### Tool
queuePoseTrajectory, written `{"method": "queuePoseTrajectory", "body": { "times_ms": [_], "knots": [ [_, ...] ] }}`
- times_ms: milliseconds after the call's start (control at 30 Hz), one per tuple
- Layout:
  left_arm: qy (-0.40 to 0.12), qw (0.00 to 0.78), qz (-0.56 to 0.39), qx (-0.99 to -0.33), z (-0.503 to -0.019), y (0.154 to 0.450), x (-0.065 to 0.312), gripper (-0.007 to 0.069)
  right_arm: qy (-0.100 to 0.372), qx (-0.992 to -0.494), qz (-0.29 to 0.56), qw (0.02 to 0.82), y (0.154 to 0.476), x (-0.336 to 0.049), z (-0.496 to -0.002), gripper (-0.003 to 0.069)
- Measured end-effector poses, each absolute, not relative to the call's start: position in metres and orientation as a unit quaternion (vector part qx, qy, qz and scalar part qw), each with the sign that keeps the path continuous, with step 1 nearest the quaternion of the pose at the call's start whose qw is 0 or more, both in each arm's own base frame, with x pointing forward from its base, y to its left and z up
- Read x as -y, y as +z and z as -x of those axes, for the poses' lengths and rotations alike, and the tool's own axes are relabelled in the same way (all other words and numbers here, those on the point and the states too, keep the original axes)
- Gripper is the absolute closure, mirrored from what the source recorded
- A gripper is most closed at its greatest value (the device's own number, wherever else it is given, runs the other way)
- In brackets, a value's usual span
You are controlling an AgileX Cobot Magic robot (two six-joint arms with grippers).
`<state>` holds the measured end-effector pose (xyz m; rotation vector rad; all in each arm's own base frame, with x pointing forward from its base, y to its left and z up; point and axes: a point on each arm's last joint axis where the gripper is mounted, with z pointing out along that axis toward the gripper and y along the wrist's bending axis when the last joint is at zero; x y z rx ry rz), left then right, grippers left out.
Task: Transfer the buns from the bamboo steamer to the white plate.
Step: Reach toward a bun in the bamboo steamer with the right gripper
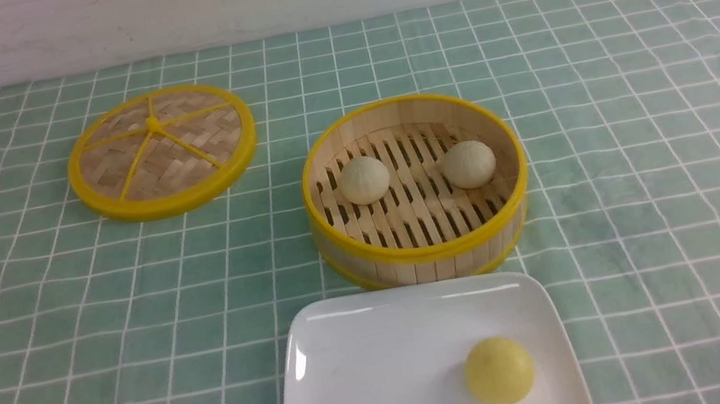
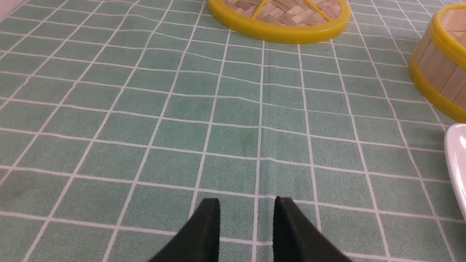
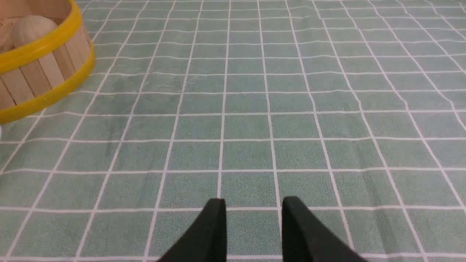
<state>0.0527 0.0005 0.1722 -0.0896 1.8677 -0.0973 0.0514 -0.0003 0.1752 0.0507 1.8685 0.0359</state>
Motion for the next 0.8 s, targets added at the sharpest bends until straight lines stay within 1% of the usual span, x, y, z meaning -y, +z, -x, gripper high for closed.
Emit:
{"method": "queuePoseTrajectory", "body": {
  "times_ms": [533,767,800],
  "knots": [
    [-0.04,0.593,0.038,-0.803,-0.0527,0.1723,-0.0006,0.0385,0.015,-0.804,-0.022,0.594,0.1752,0.0003,-0.0514,0.0419],
    [-0.018,0.594,0.023,-0.804,-0.0528,0.1723,-0.0024,0.0385,0.015,-0.804,-0.022,0.594,0.1752,0.0003,-0.0514,0.0419],
    [-0.006,0.594,0.017,-0.804,-0.0527,0.1723,-0.0033,0.0385,0.015,-0.804,-0.022,0.594,0.1752,0.0003,-0.0514,0.0419]
  ]
}}
